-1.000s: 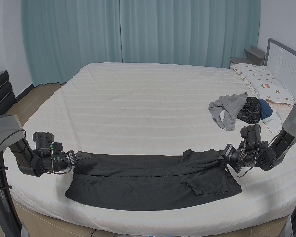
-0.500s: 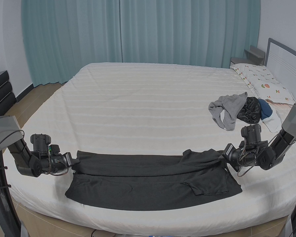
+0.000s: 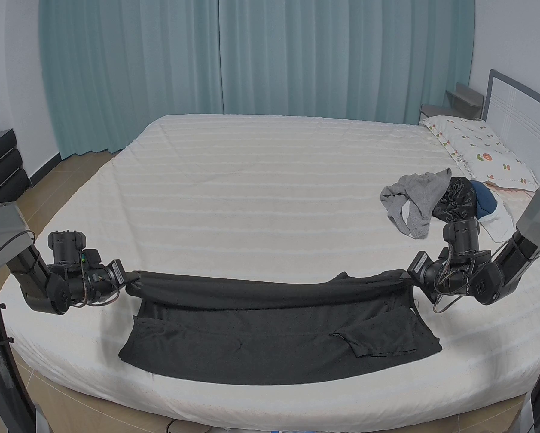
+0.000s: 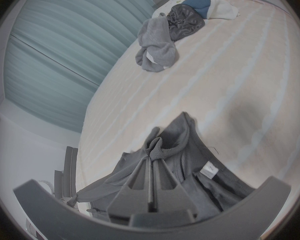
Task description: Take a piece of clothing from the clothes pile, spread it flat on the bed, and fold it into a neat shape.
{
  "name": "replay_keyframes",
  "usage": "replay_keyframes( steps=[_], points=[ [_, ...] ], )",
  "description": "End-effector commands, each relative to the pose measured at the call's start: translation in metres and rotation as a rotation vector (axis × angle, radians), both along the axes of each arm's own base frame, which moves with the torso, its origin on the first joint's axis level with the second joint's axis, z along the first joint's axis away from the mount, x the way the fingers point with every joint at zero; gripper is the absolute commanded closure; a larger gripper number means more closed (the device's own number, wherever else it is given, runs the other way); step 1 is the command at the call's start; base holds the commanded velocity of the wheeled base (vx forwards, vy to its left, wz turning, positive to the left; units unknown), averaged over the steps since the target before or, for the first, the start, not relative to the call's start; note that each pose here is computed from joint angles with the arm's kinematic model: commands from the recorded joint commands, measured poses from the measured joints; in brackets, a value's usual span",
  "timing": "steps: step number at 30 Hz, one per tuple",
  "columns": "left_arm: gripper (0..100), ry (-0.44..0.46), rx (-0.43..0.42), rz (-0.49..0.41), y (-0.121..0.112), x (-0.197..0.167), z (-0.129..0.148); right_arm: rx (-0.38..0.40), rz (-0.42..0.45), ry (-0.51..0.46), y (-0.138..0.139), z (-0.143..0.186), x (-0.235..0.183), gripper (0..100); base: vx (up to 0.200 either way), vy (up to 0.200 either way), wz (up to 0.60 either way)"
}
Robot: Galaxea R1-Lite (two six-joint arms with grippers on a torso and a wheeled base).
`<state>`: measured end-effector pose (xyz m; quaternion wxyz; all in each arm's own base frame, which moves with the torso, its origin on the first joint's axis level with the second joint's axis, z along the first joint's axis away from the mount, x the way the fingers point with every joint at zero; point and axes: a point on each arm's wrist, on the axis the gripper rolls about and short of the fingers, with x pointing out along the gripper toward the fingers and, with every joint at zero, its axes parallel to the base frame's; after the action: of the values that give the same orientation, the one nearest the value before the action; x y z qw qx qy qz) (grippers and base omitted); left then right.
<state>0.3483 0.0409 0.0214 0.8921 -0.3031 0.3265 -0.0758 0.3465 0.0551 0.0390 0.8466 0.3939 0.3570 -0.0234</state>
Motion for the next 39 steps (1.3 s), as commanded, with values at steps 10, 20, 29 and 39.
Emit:
replay_keyframes(
  steps=[10,20,29,39],
  points=[
    [100,-0.116,-0.129,0.210,-0.005,0.046,0.036,0.001,-0.044,-0.147,0.000,0.017,0.045,100,0.000,0.000,0.00],
    [100,-0.186,-0.128,0.216,-0.007,0.045,0.027,-0.001,-0.061,-0.237,0.001,0.013,0.058,100,0.000,0.000,0.00],
    [100,-0.144,-0.122,0.207,-0.009,0.026,0.025,-0.016,-0.050,-0.192,-0.006,0.016,0.038,100,0.000,0.000,0.00],
    [100,0.001,0.053,0.090,-0.014,-0.024,-0.008,-0.097,0.081,-0.021,-0.012,-0.017,-0.018,100,0.000,0.000,0.00]
  ],
)
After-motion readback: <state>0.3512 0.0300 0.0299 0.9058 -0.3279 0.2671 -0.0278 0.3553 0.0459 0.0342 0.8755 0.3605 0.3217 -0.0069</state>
